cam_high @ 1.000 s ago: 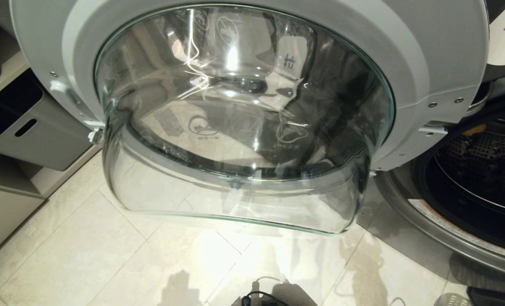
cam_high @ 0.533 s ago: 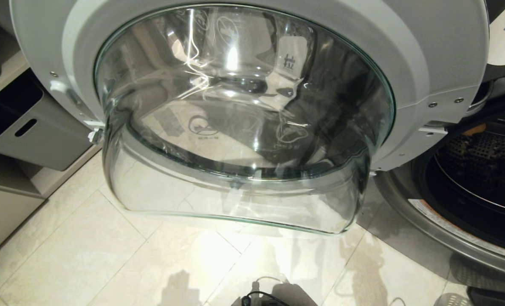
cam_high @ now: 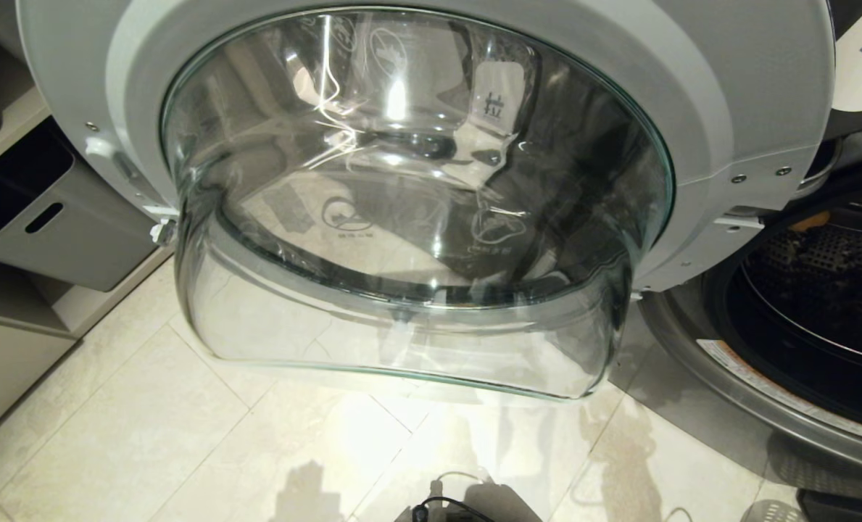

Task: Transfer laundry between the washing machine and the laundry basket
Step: Pick a cloth and place it into the basket

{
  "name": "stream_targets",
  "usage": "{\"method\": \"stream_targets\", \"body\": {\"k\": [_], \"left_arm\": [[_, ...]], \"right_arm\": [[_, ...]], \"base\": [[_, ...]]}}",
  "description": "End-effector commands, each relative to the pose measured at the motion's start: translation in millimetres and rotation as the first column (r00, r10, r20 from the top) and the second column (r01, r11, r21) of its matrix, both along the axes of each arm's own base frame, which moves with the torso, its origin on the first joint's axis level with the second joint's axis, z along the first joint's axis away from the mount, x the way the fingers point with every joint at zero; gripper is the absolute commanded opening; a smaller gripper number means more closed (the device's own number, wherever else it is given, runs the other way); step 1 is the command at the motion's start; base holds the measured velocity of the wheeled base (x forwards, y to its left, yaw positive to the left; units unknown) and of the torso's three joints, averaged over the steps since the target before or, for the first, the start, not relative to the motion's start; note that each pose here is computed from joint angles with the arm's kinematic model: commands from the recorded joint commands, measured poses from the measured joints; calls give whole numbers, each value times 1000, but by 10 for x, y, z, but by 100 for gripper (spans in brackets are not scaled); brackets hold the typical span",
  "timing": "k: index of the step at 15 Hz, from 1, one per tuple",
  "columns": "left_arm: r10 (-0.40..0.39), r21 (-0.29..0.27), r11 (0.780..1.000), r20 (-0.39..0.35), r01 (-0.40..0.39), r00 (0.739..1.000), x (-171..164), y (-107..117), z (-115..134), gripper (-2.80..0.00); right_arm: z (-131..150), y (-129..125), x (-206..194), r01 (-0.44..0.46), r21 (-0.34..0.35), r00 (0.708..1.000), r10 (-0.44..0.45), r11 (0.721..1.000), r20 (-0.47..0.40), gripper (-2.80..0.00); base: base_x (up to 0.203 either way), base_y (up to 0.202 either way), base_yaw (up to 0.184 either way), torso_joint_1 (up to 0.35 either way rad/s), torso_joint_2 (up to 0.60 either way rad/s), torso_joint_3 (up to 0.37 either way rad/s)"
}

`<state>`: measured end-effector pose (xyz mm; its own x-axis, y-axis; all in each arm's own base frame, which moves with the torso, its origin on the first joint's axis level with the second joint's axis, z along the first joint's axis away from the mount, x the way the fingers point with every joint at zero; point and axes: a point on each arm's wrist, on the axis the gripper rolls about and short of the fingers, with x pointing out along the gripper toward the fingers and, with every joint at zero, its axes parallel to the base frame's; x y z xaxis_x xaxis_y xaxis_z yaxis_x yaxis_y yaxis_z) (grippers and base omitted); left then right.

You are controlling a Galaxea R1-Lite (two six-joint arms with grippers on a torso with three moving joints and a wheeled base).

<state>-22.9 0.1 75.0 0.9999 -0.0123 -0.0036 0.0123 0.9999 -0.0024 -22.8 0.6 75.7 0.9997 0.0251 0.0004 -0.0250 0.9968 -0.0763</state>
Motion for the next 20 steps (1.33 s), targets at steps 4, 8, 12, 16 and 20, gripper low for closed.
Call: {"method": "stream_targets", "body": {"k": [4, 8, 12, 16, 20], "left_arm": [[0, -1, 1000, -1, 0, 1000, 1, 0, 0, -280], [0, 1, 1000, -1, 0, 1000, 1, 0, 0, -280], [0, 1, 1000, -1, 0, 1000, 1, 0, 0, -280], [0, 1, 1000, -1, 0, 1000, 1, 0, 0, -280], [0, 1, 1000, -1, 0, 1000, 1, 0, 0, -280]], "right_arm": [[-2, 0, 0, -1, -2, 1000, 1, 1000, 0, 0], [-2, 0, 0, -1, -2, 1000, 1, 1000, 0, 0], [-2, 0, 0, -1, 0, 1000, 1, 1000, 0, 0], [-2, 0, 0, -1, 0, 1000, 1, 1000, 0, 0], [-2, 0, 0, -1, 0, 1000, 1, 1000, 0, 0]], "base": [[0, 0, 0, 0, 0, 0], [0, 0, 0, 0, 0, 0], [0, 0, 0, 0, 0, 0], [0, 0, 0, 0, 0, 0], [0, -22, -2, 1, 1, 1]]}}
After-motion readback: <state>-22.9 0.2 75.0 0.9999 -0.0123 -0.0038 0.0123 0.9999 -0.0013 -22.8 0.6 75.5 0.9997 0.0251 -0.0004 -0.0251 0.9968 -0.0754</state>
